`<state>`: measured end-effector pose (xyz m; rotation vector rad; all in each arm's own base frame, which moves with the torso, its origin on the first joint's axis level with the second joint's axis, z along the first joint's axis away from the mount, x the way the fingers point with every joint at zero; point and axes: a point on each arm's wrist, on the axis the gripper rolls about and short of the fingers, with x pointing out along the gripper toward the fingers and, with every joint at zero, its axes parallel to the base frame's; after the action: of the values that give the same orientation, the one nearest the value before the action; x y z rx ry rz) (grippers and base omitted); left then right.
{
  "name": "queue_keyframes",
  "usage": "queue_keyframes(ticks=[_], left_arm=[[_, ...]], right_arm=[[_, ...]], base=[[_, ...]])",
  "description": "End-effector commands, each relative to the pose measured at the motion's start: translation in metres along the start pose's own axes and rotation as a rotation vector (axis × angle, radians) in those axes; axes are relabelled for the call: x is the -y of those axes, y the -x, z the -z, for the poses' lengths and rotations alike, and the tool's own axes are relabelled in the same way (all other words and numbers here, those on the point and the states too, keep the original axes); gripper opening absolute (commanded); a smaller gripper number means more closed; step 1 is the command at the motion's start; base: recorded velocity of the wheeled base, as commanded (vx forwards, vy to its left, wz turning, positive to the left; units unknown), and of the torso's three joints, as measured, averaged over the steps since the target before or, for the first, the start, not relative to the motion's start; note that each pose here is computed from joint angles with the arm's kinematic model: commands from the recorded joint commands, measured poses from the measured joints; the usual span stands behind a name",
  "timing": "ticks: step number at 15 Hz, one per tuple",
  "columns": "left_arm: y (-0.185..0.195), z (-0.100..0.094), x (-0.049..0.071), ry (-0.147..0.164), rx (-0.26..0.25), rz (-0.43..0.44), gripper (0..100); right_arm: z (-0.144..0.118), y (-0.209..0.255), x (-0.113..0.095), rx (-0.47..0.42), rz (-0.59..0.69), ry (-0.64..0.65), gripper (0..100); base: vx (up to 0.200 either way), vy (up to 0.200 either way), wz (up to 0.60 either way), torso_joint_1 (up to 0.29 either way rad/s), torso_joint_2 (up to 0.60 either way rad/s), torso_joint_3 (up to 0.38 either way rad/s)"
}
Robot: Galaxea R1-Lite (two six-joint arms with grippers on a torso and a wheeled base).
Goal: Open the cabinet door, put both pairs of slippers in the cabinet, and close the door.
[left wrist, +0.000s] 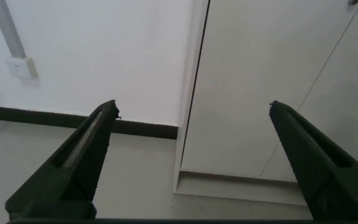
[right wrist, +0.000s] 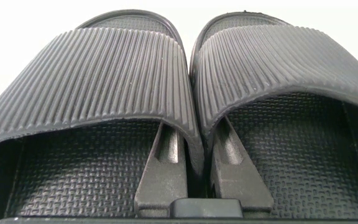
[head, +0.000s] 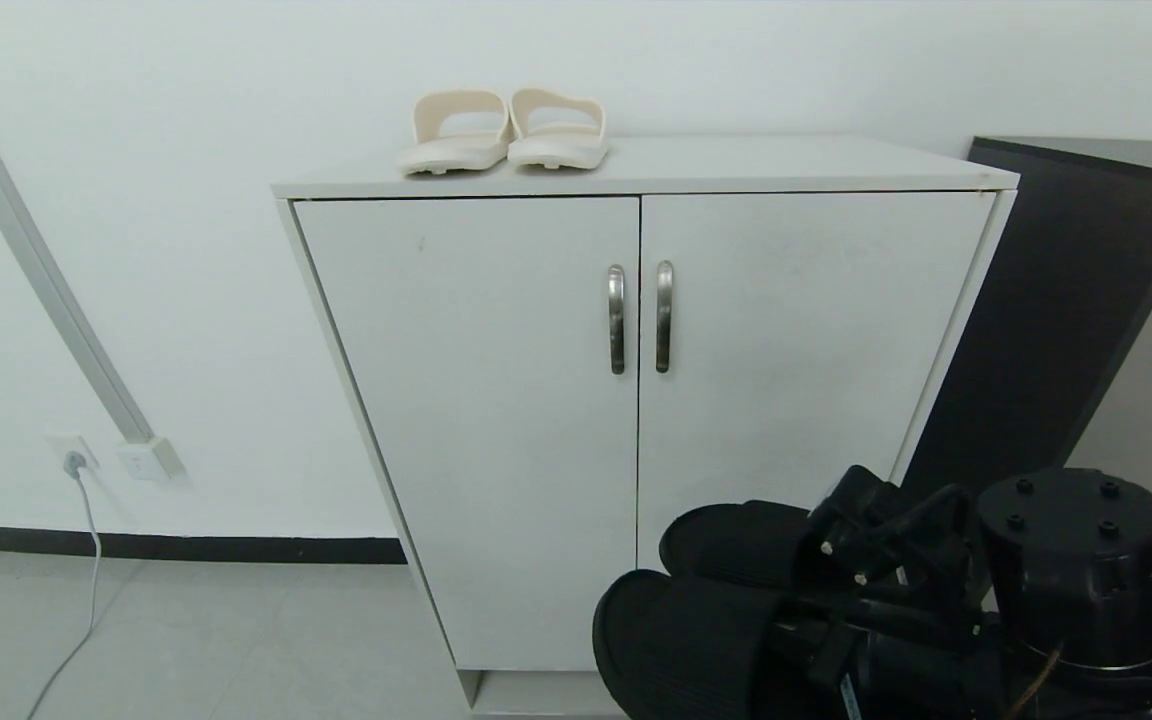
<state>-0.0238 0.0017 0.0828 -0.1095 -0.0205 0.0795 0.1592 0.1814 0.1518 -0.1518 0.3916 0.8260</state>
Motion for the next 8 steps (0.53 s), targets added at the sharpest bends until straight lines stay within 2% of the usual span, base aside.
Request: queue_keyframes(ticks=[1,2,3,4,6,7,8], left_arm=[[-0.001,-0.071,0.008,0.103,0.059,0.061,100],[-0.006,-0.077,0.009,0.100,0.030,0.077,100],[-0.024,-0.079,0.013,0.071,-0.084,0.123,100],[-0.033,-0.078,0.015,0.069,-0.147,0.163,100],[-0.044,-0.074,0.017,0.075,-0.237,0.235,100],[-0.046,-0.072,0.018,0.077,-0.256,0.249,100],[-0.050,-0.070,0.020,0.076,-0.293,0.316,100]], right_arm=[[0.002,-0.001,0.000,0.006,-0.001,0.002,0],[0.003,-0.003,0.000,0.006,0.001,0.003,0],[0.004,-0.004,0.000,0.003,0.005,0.003,0],[0.006,-0.003,0.000,-0.001,0.002,0.003,0],[0.007,-0.005,0.000,-0.007,0.001,0.003,0],[0.008,-0.006,0.000,-0.011,0.001,0.005,0],[0.008,-0.007,-0.001,-0.016,-0.003,0.006,0]], base=[[0.000,0.000,0.00,0.002,0.10,0.056],[0.000,0.000,0.00,0.002,0.05,0.041],[0.000,0.000,0.00,0.000,0.00,0.000],[0.000,0.000,0.00,0.000,0.00,0.000],[0.000,0.000,0.00,0.000,0.00,0.000],[0.000,0.000,0.00,0.000,0.00,0.000],[0.000,0.000,0.00,0.000,0.00,0.000]])
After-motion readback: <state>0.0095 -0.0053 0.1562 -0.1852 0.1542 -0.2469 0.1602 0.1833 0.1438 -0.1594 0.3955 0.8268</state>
